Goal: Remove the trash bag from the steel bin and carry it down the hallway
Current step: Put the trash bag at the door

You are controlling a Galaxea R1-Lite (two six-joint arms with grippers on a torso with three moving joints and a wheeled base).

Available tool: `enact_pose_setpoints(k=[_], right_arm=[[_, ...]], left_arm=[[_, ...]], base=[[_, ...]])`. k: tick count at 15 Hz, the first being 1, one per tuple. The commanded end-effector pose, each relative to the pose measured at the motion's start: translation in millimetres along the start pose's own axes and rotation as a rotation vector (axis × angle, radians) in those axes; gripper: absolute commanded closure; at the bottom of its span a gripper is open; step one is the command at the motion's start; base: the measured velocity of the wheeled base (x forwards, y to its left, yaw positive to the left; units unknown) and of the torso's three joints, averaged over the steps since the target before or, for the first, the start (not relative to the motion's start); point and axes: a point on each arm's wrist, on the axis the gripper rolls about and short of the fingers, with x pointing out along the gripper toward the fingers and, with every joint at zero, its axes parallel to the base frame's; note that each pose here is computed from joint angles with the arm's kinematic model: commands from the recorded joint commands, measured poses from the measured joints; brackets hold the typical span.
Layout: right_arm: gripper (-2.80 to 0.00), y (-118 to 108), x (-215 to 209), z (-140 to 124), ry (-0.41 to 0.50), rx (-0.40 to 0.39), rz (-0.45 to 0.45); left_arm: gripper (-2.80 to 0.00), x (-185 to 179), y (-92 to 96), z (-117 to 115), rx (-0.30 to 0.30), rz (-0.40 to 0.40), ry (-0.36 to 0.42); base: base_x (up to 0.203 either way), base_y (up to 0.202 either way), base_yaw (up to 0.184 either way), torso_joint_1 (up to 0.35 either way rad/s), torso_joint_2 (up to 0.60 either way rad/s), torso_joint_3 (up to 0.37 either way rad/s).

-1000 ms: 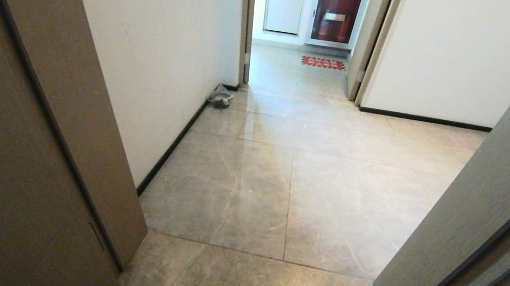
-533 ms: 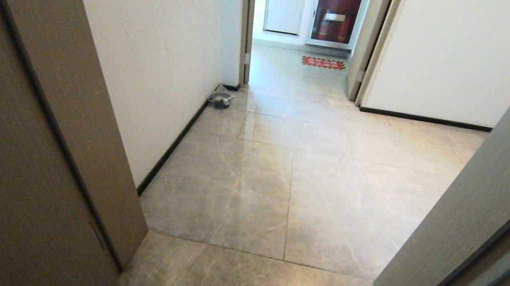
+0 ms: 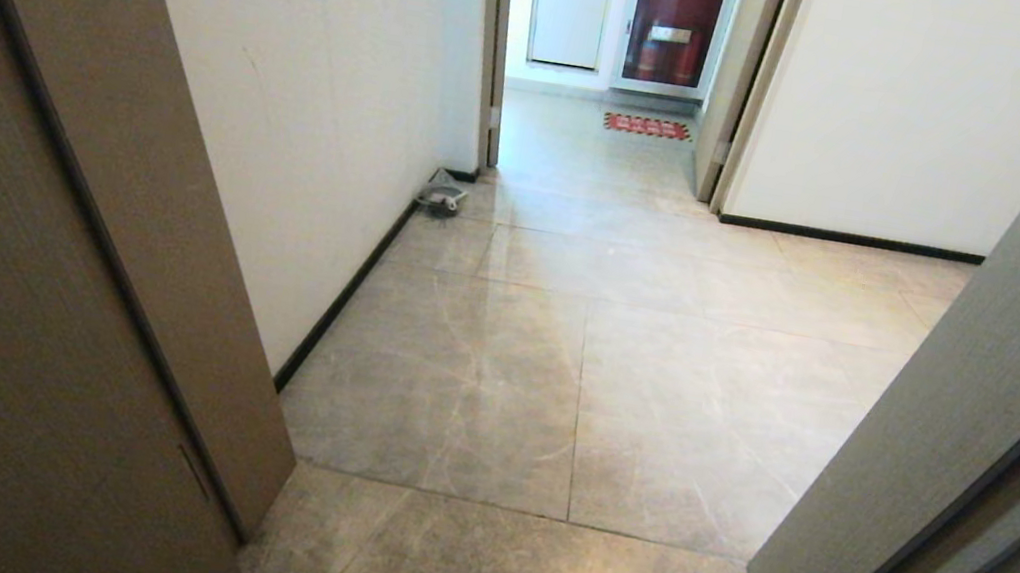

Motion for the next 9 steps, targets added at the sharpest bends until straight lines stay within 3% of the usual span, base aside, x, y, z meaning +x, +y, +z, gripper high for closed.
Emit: enact_pose_setpoints(k=[1,5,8,9], right_arm=[[0.0,0.6,2.1,-11.3,0.04,-0.001,0.002],[0.0,0.6,2.1,-11.3,0.04,-0.001,0.002],[0.0,0.6,2.1,-11.3,0.04,-0.001,0.003],[0.0,0.6,2.1,-11.3,0.04,0.0,0.003]], left_arm=[[0.0,0.0,0.0,0.1,0.001,0.0,-0.001],[0.0,0.0,0.0,-0.7,0.001,0.002,0.011],[0.0,0.2,-0.3,-1.7,0.133,-0.015,0.015],[0.0,0.2,-0.3,-1.6,0.135,-0.016,0.014]], base=[[0.0,0.0,0.0,0.0,0.0,0.0],[0.0,0.0,0.0,0.0,0.0,0.0],[0.0,0.0,0.0,0.0,0.0,0.0],[0.0,0.0,0.0,0.0,0.0,0.0]])
